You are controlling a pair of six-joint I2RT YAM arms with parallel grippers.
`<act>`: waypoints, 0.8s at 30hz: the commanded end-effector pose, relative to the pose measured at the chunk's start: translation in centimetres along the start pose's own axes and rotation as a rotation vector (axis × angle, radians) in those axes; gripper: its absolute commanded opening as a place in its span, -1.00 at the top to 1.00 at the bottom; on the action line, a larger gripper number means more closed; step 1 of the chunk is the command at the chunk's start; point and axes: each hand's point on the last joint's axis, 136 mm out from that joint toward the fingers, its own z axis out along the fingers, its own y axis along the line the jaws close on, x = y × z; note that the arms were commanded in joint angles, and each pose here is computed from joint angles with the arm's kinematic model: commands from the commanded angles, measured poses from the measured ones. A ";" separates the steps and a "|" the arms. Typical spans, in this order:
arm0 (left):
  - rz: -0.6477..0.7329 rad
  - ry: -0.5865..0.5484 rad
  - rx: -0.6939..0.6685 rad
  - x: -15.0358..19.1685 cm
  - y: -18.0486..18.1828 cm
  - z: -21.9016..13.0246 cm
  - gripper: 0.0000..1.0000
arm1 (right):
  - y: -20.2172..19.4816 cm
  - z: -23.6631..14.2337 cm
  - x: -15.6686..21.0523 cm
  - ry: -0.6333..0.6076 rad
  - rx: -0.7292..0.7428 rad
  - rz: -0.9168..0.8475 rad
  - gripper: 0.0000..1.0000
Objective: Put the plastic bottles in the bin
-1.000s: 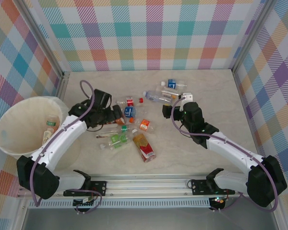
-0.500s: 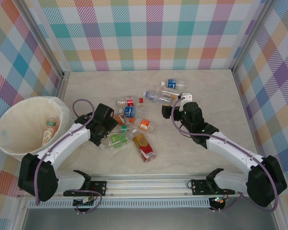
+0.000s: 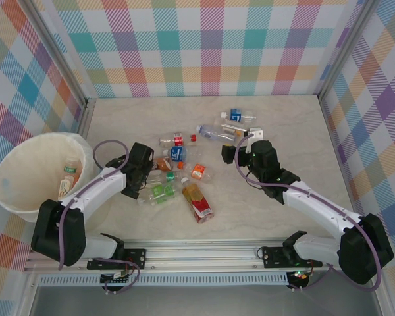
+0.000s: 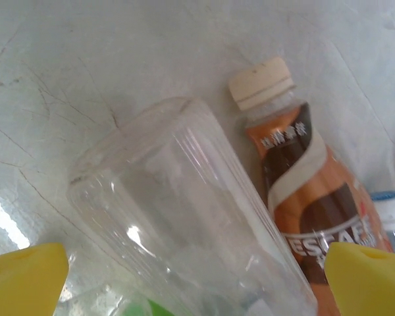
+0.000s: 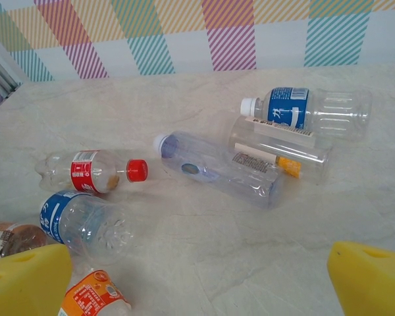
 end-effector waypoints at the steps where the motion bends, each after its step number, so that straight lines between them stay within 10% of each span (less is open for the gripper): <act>1: -0.087 -0.058 -0.025 -0.9 1.0 1.5 -0.99 | -0.1 -0.4 -0.1 -0.003 -0.007 0.009 -0.99; 24: -0.150 -0.133 0.033 -1.9 -2.2 3.7 -0.34 | 0.2 -0.7 0.3 0.009 -0.033 0.017 -0.99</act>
